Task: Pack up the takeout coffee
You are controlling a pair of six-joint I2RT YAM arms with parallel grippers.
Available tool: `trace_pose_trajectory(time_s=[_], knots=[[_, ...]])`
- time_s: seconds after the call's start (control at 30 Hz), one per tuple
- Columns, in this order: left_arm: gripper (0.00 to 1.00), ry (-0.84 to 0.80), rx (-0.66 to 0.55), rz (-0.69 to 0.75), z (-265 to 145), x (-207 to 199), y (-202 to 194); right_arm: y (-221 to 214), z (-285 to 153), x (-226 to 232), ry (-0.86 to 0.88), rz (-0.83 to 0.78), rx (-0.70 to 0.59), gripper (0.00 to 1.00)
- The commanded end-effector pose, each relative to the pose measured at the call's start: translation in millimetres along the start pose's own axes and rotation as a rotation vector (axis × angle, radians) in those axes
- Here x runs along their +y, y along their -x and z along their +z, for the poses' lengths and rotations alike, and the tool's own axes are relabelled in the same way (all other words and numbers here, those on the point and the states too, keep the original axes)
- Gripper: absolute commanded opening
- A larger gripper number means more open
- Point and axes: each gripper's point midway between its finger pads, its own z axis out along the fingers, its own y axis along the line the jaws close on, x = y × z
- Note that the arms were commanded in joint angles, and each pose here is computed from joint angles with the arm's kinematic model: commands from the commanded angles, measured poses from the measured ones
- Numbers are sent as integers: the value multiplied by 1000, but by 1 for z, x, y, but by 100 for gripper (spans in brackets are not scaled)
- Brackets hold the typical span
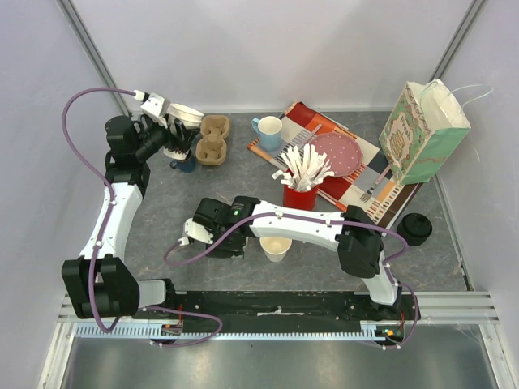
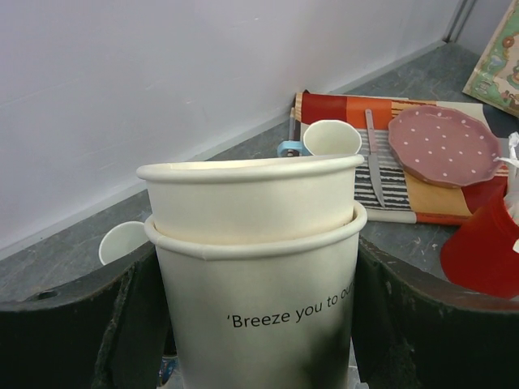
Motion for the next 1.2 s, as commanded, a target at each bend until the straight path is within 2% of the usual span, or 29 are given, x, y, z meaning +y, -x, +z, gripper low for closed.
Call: trace_pose_trajectory(time_s=[0.0, 0.13, 0.2, 0.27, 0.33, 0.37, 0.43, 0.47, 0.5, 0.6, 0.7, 0.73, 0.8, 0.93, 1.17], knots=[[55, -81, -11, -1, 1, -12, -1, 18, -19, -5, -33, 7, -55, 73], [55, -154, -9, 2, -1, -26, -3, 44, -55, -7, -21, 23, -172, 77], [56, -225, -8, 8, -4, -38, -5, 67, -97, -2, 18, 12, -305, 79], [56, -299, -17, 20, -10, -52, -4, 89, -162, -6, 4, -28, -483, 80], [56, -358, -18, 23, -14, -64, -8, 102, -208, -15, -7, -42, -640, 80], [56, -422, -25, 30, -19, -74, -8, 100, -250, -22, -41, -30, -745, 81], [56, -488, -21, 22, -24, -87, -11, 94, -278, -54, -99, 20, -869, 82], [56, -537, -31, 35, -29, -95, -9, 84, -308, -63, -138, 40, -945, 82], [56, -557, -20, 23, -31, -99, -12, 71, -319, -90, -185, 123, -978, 81], [56, -607, -25, 46, -34, -110, -14, 58, -341, -127, -250, 255, -1065, 76], [56, -661, -8, 29, -40, -123, -19, 64, -338, -151, -199, 341, -1083, 82], [56, -674, -4, 28, -41, -126, -20, 71, -321, -153, -125, 380, -1067, 85], [56, -697, -1, 25, -44, -132, -22, 77, -317, -162, -104, 418, -1070, 87], [56, -722, 5, 27, -50, -137, -24, 87, -282, -172, -31, 491, -1025, 92], [56, -774, 14, 43, -52, -153, -29, 103, -247, -175, 84, 534, -1009, 87]])
